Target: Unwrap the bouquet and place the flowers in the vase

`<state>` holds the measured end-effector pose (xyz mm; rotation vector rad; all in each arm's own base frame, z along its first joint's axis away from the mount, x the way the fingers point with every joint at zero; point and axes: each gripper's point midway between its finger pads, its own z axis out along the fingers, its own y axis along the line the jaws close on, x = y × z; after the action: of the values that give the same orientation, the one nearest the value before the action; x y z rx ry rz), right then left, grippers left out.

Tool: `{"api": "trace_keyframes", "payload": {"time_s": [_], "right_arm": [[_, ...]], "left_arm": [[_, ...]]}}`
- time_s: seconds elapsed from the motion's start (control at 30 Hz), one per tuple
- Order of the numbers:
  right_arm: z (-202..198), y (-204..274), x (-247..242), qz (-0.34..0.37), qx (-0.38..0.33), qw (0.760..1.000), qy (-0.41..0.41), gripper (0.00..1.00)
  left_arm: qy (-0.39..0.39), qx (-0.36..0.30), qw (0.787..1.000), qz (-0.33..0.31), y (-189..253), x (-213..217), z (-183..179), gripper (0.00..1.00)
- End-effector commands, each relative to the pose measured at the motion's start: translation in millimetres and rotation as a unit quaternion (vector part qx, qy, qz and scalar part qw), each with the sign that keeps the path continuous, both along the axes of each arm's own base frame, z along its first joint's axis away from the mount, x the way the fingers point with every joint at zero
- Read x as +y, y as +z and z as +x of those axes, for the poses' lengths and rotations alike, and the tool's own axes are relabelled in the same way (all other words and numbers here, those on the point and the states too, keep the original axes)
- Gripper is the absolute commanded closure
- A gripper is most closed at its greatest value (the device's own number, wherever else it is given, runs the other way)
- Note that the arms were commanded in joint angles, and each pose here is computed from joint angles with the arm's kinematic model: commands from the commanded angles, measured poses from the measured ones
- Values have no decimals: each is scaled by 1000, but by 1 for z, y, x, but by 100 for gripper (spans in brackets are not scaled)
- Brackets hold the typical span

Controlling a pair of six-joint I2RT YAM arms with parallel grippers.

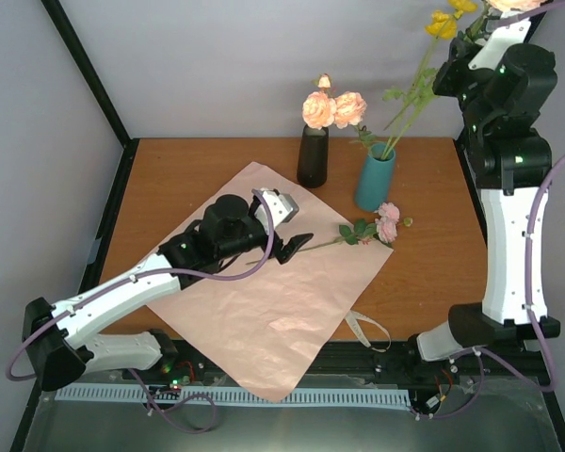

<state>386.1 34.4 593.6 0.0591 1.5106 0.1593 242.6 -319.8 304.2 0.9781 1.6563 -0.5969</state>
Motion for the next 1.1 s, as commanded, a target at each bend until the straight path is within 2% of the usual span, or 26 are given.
{"api": "trace_keyframes", "payload": {"time_s": [0.0, 0.2, 0.73, 0.87, 1.0, 1.07], "right_arm": [[14, 13, -8, -11, -22, 999, -25, 97], [40, -14, -19, -33, 13, 997, -66, 97], [78, -143, 1, 21, 124, 992, -22, 97], [87, -174, 5, 26, 157, 987, -16, 89], [90, -208, 12, 38, 210, 977, -1, 64], [87, -222, 13, 42, 235, 971, 1, 57]], "left_arm": [[8, -7, 1000, 11, -1, 10, -3, 1], [17, -1, 1000, 11, -5, 15, -4, 1], [3, 4, 1000, 16, -16, 11, -6, 1], [-5, 3, 1000, 19, -18, 8, -6, 1], [-11, 4, 1000, 27, -24, 6, -6, 1], [-14, 7, 999, 32, -27, 6, -3, 1]]}}
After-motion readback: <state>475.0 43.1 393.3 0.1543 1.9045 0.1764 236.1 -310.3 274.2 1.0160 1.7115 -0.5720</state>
